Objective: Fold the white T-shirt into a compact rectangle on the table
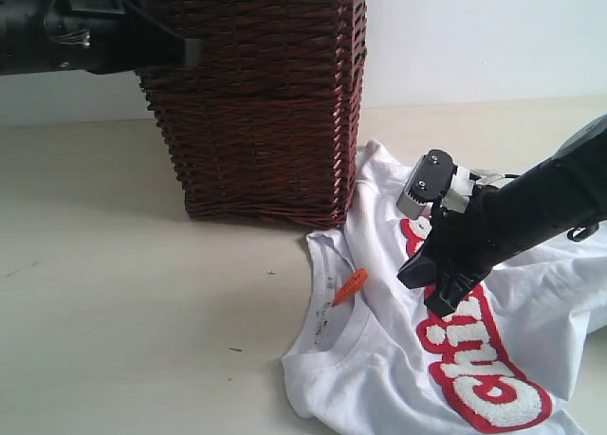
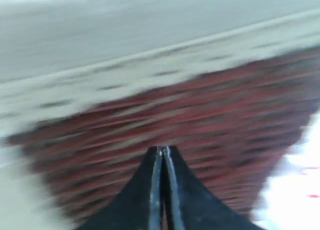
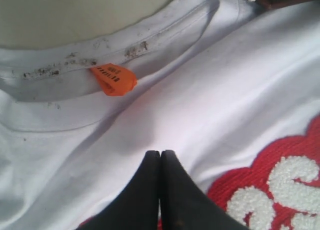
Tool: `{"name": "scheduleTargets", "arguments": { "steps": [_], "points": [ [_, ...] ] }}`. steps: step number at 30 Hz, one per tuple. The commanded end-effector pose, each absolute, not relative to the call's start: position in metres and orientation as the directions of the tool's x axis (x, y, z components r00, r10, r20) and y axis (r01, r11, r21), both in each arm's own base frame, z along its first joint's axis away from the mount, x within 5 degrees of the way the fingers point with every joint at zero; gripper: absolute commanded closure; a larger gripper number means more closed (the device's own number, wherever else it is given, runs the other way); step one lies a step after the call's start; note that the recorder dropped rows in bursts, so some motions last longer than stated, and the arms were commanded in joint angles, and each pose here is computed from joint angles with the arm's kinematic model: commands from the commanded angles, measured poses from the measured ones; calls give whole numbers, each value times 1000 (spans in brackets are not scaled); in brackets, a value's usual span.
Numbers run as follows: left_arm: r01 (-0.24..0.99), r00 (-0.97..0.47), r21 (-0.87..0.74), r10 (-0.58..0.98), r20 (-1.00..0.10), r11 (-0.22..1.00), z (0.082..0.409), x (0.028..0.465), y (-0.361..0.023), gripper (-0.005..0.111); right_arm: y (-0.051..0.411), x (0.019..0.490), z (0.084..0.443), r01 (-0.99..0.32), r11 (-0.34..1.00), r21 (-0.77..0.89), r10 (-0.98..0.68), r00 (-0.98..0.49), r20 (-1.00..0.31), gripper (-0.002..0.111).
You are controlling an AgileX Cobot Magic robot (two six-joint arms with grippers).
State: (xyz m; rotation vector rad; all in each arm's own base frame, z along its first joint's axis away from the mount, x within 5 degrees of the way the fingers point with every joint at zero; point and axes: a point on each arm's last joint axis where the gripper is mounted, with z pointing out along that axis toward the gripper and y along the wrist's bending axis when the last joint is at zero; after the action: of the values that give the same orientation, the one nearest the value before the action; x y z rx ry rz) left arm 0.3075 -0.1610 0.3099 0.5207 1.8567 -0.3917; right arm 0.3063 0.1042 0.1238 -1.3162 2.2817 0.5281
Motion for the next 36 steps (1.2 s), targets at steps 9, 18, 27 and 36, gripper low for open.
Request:
{"name": "scheduleTargets", "arguments": {
  "steps": [9,18,27,36],
  "points": [
    [905,-94,106,438,-894,411,241,284,-286,107,99,312,126,-849,527,45,-688,-457,-564,108],
    [862,-31,232,505,-863,450,214,337,-329,107,95,320,126,-806,592,-17,-671,-481,-564,108],
    [676,-78,380,574,-815,632,214,367,-345,107,90,324,103,-779,627,-26,-675,-526,-517,108],
    [497,-185,469,617,-765,731,214,378,-325,107,85,325,73,-755,655,-30,-685,-576,-447,108]
  ]
}}
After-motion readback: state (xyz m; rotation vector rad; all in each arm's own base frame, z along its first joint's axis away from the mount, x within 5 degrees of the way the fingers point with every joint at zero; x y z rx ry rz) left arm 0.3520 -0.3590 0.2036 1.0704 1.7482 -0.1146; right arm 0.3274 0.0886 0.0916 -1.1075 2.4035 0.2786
